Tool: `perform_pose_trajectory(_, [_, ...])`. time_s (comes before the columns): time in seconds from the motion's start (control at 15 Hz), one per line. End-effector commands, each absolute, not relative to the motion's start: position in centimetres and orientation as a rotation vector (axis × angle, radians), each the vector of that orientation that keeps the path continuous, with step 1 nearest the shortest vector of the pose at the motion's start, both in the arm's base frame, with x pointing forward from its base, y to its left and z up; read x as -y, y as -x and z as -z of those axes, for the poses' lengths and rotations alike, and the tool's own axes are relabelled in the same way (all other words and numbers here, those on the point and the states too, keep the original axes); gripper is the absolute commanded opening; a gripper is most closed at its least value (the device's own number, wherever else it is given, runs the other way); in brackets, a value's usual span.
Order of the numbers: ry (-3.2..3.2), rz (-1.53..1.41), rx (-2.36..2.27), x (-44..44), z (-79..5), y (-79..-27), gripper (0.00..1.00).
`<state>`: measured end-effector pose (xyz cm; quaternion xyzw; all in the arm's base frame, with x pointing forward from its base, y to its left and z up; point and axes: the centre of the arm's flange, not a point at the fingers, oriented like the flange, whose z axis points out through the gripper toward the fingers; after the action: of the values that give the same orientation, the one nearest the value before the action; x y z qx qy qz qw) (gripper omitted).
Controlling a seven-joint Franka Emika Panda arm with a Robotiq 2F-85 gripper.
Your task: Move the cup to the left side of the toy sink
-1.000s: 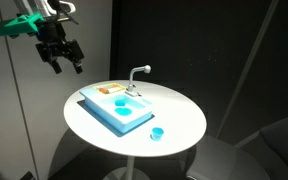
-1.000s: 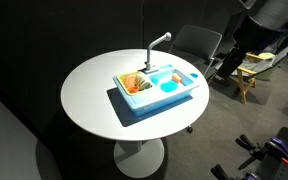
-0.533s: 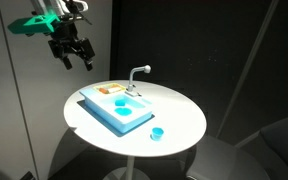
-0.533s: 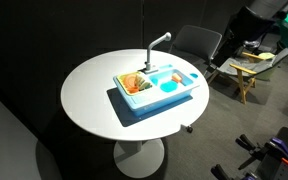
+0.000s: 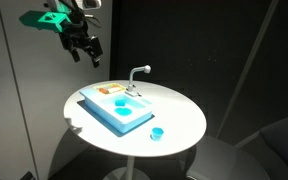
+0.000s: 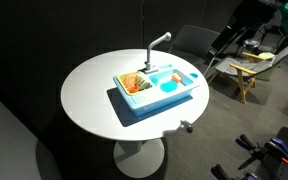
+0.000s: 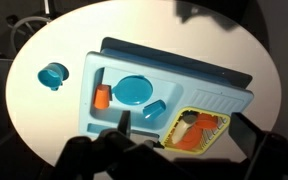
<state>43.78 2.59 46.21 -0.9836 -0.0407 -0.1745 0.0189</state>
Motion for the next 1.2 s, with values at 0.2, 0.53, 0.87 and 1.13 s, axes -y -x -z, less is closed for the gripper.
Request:
perform_pose_trajectory(0.2, [2.962, 0.522, -0.089, 1.5, -45.7, -44.0, 1.0])
perform_pose_trajectory(0.53, [2.93, 0.421, -0.312, 4.4, -44.2, -43.7, 1.0])
perform_pose_trajectory(0.87, [2.928, 0.298, -0.484, 6.8, -42.3, -43.1, 1.0])
perform_pose_trajectory(1.13, [2.924, 0.228, -0.572, 8.7, -41.2, -43.1, 1.0])
